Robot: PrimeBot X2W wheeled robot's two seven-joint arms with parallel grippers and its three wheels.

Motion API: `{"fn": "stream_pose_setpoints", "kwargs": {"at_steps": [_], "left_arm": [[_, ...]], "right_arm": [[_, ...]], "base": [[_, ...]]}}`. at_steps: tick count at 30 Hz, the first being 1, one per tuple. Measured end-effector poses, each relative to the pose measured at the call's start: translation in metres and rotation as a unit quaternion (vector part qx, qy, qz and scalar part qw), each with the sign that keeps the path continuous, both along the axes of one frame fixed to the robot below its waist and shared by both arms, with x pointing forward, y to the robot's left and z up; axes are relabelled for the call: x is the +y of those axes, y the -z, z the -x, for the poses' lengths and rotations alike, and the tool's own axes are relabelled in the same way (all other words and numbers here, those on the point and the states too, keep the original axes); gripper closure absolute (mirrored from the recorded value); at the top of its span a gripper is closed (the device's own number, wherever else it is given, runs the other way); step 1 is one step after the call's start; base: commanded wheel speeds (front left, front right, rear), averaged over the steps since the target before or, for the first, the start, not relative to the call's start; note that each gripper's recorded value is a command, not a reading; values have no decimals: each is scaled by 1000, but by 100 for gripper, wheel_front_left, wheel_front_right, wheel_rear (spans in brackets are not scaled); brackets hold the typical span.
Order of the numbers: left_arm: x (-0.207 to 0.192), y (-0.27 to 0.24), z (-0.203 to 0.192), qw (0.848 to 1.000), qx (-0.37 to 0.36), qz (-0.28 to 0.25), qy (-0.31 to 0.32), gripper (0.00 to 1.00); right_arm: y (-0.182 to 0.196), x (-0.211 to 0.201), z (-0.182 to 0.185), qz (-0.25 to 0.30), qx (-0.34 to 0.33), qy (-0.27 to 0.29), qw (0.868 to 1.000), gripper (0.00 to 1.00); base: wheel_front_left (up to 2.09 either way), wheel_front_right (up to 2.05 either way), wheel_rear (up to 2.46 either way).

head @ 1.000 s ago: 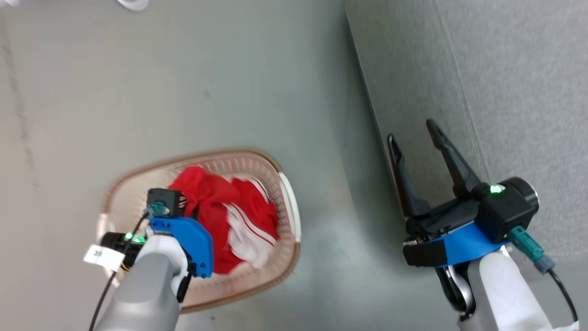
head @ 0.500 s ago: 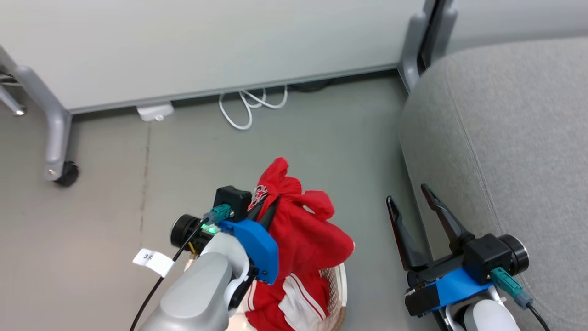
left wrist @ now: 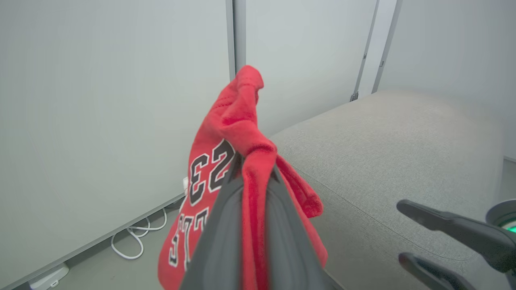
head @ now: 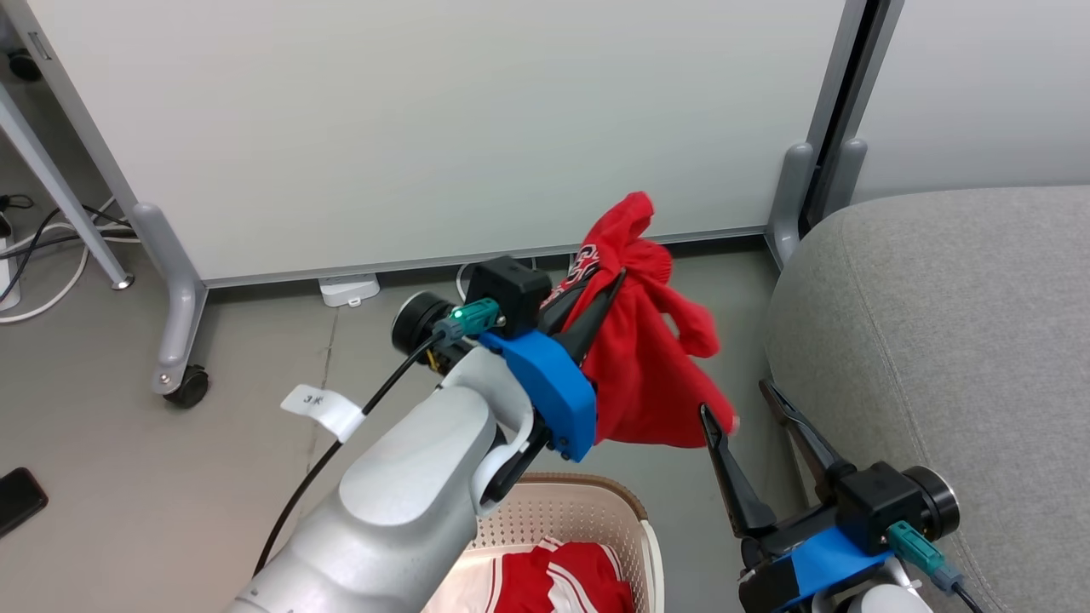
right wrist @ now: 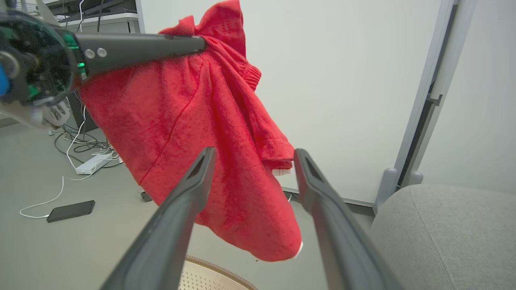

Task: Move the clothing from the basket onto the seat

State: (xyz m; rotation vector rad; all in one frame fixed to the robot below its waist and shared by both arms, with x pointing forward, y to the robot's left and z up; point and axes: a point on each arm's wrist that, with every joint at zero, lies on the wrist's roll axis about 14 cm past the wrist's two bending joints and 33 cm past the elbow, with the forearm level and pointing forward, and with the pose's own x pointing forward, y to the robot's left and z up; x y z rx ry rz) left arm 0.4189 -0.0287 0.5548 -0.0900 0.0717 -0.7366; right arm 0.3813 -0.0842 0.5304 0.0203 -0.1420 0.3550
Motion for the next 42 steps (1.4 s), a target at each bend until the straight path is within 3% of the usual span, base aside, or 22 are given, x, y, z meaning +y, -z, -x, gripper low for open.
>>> {"fn": "stream_pose_setpoints", "kwargs": {"at_steps": [17,32,42], "left_arm": [[-23,-15,3,999,-17,0,38,100],[-25,-9,0,999,-9,0,47,100],[-28,-11,-1,998,-9,4,55,100]], "right_arm": [[6,-5,2,11,18,8,1000,0],[36,-2,-39,48,93,4,994,0],[34,10,-67,70,99,-14,993,0]], "base": [[0,0,0],[0,0,0],[0,0,0]]}}
